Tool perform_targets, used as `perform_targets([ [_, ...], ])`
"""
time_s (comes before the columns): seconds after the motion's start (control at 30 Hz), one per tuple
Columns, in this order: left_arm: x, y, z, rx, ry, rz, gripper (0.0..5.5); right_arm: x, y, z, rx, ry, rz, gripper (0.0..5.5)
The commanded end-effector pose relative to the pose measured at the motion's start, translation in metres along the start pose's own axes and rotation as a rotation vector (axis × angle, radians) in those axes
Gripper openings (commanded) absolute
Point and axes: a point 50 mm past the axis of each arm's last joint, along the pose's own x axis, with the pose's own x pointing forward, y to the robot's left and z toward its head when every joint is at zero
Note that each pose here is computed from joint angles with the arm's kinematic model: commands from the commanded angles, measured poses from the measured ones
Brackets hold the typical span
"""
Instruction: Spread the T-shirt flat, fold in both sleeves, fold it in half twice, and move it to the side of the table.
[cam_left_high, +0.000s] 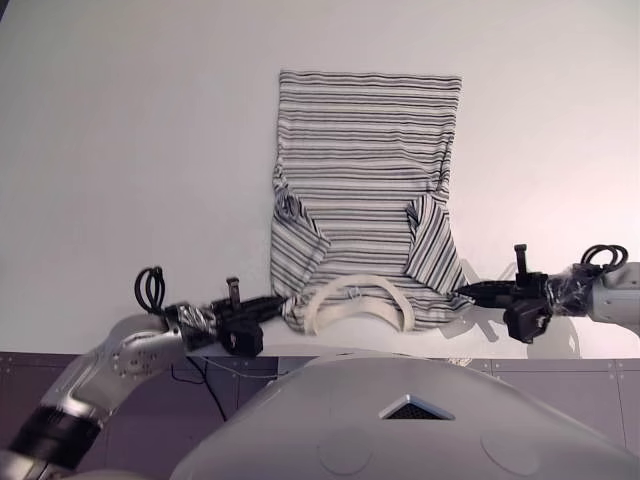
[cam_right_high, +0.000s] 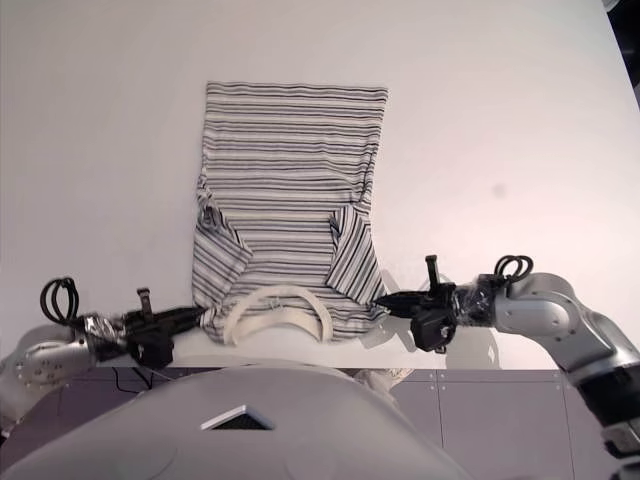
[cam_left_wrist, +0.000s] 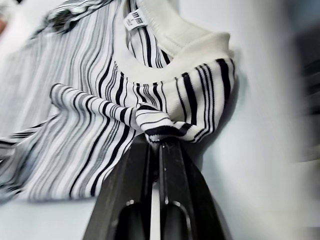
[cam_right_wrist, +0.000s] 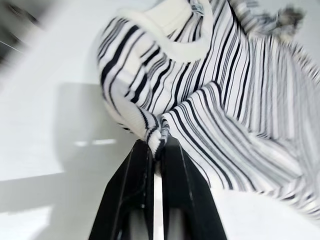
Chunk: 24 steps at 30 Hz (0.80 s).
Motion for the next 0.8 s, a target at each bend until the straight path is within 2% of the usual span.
perform_targets([
  [0.03, -0.016, -0.010, 0.007, -0.230, 0.042, -0.143, 0.11, -0.007, 0.014, 0.014, 0.187, -0.028, 0.067, 0.10],
  [0.13, -0.017, 0.034, 0.009, -0.382, -0.035, 0.077, 0.11, -0.006, -0.006, 0.017, 0.289, -0.054, -0.054, 0.10],
  [0.27, -0.028, 0.126, 0.017, -0.519, -0.223, 0.451, 0.11, -0.017, -0.089, 0.008, 0.439, -0.118, -0.437, 0.10],
  [0.37, -0.026, 0.170, 0.018, -0.540, -0.278, 0.601, 0.11, -0.019, -0.137, 0.004, 0.495, -0.188, -0.594, 0.10],
  [0.47, -0.027, 0.210, 0.012, -0.545, -0.279, 0.743, 0.11, -0.021, -0.175, -0.009, 0.515, -0.151, -0.777, 0.10],
  [0.57, -0.019, 0.236, -0.006, -0.500, -0.174, 0.799, 0.11, -0.014, -0.196, -0.029, 0.496, -0.044, -0.892, 0.10],
  [0.67, 0.005, 0.241, -0.027, -0.454, -0.075, 0.758, 0.11, 0.005, -0.202, -0.042, 0.436, 0.032, -0.892, 0.10],
  [0.8, 0.022, 0.249, -0.036, -0.423, -0.075, 0.745, 0.11, 0.010, -0.209, -0.041, 0.421, 0.010, -0.944, 0.10],
])
